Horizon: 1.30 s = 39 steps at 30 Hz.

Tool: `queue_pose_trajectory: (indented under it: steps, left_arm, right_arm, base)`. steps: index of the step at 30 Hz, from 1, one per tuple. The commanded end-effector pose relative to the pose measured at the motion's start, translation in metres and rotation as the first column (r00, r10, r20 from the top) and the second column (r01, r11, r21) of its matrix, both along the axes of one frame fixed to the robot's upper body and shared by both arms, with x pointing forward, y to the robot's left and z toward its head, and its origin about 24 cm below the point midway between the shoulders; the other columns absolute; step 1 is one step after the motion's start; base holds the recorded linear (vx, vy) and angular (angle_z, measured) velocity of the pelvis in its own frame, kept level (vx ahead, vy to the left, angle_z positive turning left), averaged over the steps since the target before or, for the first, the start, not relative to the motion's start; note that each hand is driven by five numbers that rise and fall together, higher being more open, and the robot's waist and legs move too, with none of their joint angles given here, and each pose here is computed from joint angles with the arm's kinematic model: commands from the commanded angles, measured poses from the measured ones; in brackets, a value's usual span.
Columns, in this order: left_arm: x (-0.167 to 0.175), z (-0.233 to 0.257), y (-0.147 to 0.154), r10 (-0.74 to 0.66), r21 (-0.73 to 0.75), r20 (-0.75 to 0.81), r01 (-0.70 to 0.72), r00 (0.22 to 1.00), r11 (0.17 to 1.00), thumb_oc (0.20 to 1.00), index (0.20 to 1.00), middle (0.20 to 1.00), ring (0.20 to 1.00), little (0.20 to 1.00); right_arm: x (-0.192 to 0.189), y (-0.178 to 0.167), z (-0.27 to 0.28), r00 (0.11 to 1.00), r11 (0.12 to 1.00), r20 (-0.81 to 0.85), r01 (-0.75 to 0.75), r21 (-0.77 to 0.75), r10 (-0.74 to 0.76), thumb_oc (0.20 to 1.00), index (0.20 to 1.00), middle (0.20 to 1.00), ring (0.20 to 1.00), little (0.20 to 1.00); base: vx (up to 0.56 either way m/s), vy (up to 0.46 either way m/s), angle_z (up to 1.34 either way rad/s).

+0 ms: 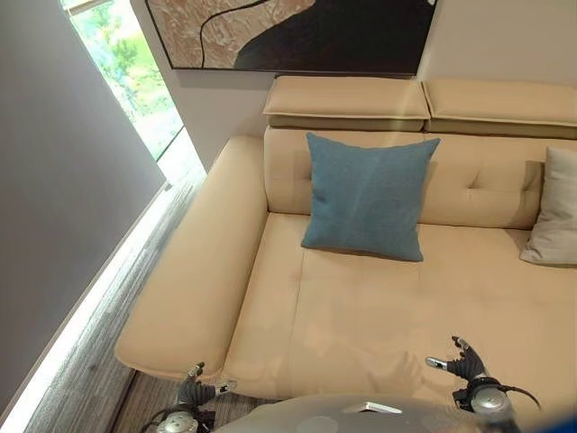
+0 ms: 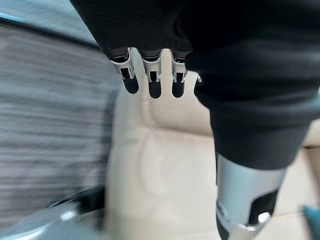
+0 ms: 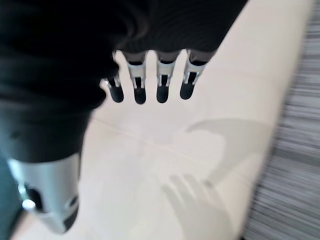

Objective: Pick up all the scattered cushions and arrange them neatly on the sofa.

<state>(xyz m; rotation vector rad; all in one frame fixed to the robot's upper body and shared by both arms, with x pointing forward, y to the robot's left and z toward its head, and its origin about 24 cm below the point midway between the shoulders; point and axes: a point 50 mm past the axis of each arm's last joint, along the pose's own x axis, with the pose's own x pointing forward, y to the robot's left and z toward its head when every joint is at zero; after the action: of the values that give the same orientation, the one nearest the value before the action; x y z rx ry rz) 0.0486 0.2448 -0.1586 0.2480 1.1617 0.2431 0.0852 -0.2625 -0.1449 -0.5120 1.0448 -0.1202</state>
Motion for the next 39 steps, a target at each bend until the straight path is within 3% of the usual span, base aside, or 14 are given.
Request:
queue_pose_trajectory:
  steps: [1,7,19,27,39]
  left_arm:
    - [0.02,0.006,0.012,-0.053,0.048,0.042,0.051,0.998,0.998,1.0,1.0,1.0,1.0,1.0]
    - [0.023,0.004,0.015,-0.096,0.083,-0.018,0.097,0.995,0.992,1.0,1.0,1.0,1.0,1.0]
    - [0.081,0.015,-0.001,-0.135,0.085,0.134,0.125,0.982,0.989,1.0,1.0,1.0,1.0,1.0]
    - [0.062,0.005,-0.012,-0.161,0.064,0.046,0.158,0.986,0.985,1.0,1.0,1.0,1.0,1.0]
    - [0.05,0.002,-0.002,-0.184,0.059,-0.028,0.185,0.983,0.981,1.0,1.0,1.0,1.0,1.0]
  right_arm:
    - [0.028,-0.005,0.009,0.996,1.0,0.084,-0.008,-0.021,0.009,1.0,1.0,1.0,1.0,1.0]
    - [0.031,-0.003,0.004,1.0,0.999,0.018,-0.019,-0.046,0.019,1.0,1.0,1.0,1.0,1.0]
    - [0.034,-0.012,0.006,0.999,0.995,0.024,0.038,-0.096,-0.036,1.0,1.0,1.0,1.0,1.0]
    - [0.005,-0.009,-0.005,0.993,0.995,-0.091,0.066,-0.08,-0.073,1.0,1.0,1.0,1.0,1.0]
    - [0.01,-0.034,0.004,0.991,0.99,-0.116,0.056,-0.126,-0.071,1.0,1.0,1.0,1.0,1.0]
  base:
    - [-0.02,0.079,-0.04]
    - [-0.22,0.044,-0.15]
    - [-0.3,-0.153,0.3]
    - [-0.07,0.073,0.31]
    - [-0.01,0.112,-0.09]
